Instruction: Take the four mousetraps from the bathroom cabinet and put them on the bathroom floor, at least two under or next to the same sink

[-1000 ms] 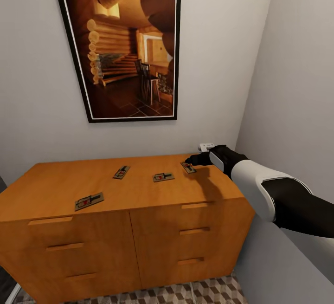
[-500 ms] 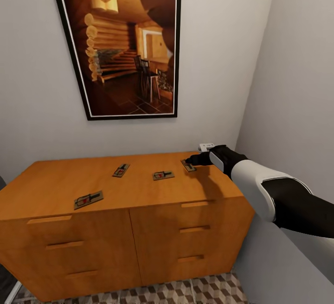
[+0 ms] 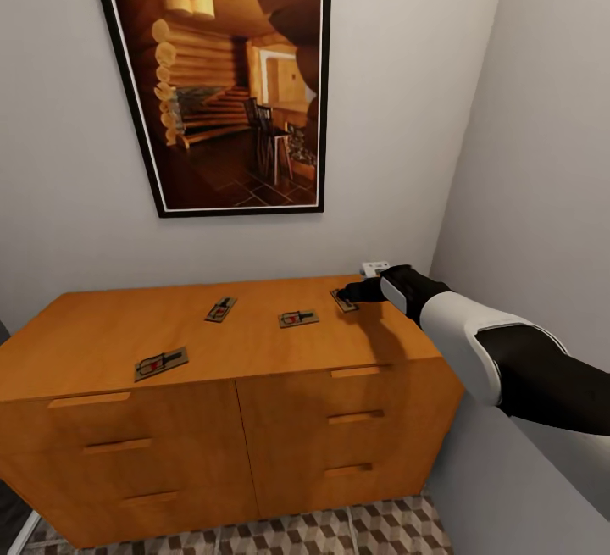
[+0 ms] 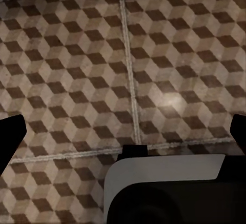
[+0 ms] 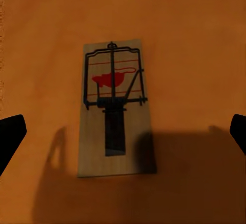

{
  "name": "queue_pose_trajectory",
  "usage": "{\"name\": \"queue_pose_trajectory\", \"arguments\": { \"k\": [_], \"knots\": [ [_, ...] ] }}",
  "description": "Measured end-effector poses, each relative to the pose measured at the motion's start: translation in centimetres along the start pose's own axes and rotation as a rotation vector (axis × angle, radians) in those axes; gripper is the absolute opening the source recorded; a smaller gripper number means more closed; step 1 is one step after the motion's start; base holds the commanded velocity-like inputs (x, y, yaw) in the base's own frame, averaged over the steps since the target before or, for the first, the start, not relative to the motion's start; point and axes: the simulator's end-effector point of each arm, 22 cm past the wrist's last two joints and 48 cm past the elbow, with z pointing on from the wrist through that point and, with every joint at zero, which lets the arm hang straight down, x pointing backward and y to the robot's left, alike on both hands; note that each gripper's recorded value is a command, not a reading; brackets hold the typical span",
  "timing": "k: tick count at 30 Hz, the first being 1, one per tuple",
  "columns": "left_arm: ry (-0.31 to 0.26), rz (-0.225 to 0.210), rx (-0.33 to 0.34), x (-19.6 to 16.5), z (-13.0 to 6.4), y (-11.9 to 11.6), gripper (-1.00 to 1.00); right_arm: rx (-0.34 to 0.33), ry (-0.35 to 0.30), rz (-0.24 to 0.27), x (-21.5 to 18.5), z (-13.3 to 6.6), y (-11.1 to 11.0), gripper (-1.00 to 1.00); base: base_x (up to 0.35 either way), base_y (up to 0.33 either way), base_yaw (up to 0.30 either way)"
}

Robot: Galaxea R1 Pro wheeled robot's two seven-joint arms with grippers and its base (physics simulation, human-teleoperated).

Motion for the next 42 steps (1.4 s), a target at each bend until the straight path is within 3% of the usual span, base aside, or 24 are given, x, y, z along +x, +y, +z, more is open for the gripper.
{"name": "queue_pose_trajectory", "arguments": {
  "k": [18,42],
  "knots": [
    [0.006,0.001,0.001,0.3,-0.1,0.0,1.0,-0.018,0.001,-0.015,-0.1,0.3,1.8,1.0,0.0,0.0,0.0],
    [0.028,0.002,0.001,1.1,-0.2,0.0,1.0,-0.018,0.02,-0.005,1.0,1.3,1.1,1.0,0.0,0.0,-0.053]
  ]
}}
